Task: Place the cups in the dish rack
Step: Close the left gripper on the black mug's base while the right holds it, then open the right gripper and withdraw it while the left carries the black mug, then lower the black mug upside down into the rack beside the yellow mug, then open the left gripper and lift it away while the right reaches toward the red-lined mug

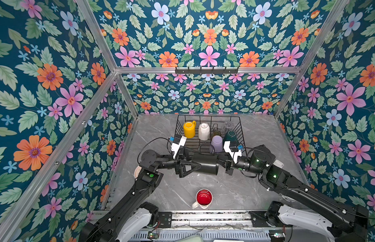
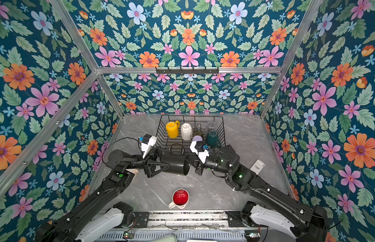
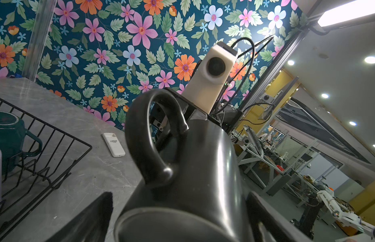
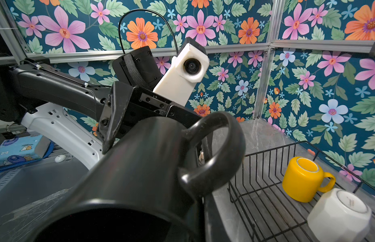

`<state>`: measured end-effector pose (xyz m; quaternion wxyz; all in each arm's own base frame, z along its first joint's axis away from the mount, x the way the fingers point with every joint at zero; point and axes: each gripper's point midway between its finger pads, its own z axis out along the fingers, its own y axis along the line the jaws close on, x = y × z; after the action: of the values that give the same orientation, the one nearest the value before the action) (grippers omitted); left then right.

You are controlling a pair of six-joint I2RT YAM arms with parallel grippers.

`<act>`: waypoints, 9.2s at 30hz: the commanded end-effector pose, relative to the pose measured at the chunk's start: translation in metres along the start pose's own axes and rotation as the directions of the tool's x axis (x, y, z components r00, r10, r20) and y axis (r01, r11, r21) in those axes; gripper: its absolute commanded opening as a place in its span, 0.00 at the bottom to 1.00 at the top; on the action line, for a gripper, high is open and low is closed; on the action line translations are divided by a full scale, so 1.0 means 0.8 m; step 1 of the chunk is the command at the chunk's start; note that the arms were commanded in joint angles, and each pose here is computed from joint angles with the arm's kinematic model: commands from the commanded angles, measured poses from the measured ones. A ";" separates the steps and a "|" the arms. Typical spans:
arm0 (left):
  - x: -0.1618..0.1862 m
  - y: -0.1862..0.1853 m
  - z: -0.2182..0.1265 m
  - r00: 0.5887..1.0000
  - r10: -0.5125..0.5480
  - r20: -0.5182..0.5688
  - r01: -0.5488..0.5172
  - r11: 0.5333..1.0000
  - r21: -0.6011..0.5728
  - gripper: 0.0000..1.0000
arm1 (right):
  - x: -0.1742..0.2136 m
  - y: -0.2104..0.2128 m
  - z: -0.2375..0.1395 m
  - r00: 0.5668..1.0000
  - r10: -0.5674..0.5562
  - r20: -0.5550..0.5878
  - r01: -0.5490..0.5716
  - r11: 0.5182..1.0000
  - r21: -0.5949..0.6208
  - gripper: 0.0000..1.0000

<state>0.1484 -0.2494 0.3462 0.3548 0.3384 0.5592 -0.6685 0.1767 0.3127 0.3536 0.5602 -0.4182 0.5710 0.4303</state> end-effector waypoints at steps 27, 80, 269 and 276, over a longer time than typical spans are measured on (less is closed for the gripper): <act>-0.002 -0.018 0.000 1.000 0.008 0.002 -0.008 0.997 0.074 0.94 | -0.032 0.001 0.043 0.992 0.028 0.125 -0.015 0.994 -0.104 0.00; -0.019 0.025 0.008 0.999 0.002 -0.045 -0.007 0.995 -0.099 0.00 | -0.024 -0.056 -0.010 0.967 0.196 0.163 -0.221 0.964 0.148 0.65; -0.079 0.087 -0.259 0.841 0.492 0.227 0.220 0.073 -0.973 1.00 | 0.370 0.085 0.001 0.374 0.693 -0.616 -0.153 0.701 0.696 0.21; -0.079 0.079 -0.266 0.831 0.504 0.235 0.233 0.068 -0.970 1.00 | 0.370 0.077 -0.005 0.385 0.691 -0.612 -0.115 0.694 0.711 0.06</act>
<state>0.2481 -0.0446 0.3340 0.6853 -0.1310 0.7035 -0.1355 0.1071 0.3276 0.0565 0.1588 -0.2248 0.9546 0.1137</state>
